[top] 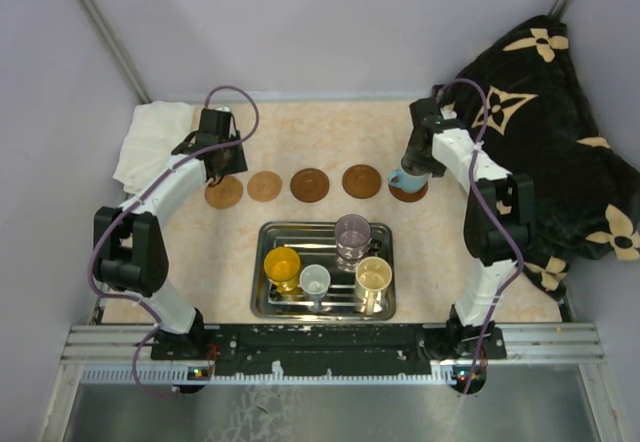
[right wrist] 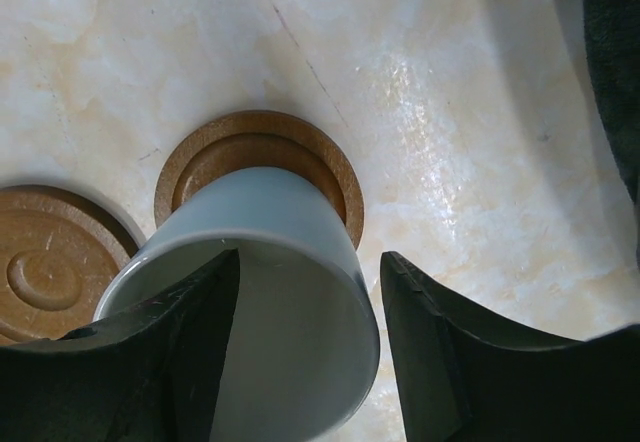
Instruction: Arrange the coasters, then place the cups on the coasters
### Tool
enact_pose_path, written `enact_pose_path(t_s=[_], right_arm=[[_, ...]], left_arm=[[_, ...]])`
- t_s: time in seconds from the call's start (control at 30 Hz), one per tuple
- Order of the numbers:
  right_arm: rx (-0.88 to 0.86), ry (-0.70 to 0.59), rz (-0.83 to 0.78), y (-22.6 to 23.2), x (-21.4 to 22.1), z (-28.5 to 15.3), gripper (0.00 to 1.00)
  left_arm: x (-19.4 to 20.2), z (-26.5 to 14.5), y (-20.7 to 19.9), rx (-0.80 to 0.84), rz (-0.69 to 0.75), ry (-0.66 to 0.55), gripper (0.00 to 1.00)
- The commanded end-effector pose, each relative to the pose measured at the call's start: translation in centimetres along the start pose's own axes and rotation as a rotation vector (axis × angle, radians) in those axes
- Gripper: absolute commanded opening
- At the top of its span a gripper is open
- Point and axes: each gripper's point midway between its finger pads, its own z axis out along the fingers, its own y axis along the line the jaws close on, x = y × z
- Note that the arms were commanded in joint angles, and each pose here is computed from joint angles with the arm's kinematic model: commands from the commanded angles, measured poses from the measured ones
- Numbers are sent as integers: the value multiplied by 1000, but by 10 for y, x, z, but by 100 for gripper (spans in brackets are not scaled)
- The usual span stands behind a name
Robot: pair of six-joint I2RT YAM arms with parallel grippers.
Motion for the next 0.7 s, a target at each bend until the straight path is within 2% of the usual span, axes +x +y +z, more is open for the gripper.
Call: enact_pose_path(t_s=[0.0,0.47,0.67], right_arm=[[-36,-162,58,1,-47,-35,59],[-1,-263,10,-2,-60,-72,60],[-32,-351,-109,29,-57,-105,60]], left_arm=[[-6,1,-4,12,1,-4,42],[-9,3,-8,26,-2,-3,42],[-15,2,-18,77,4,-16,42]])
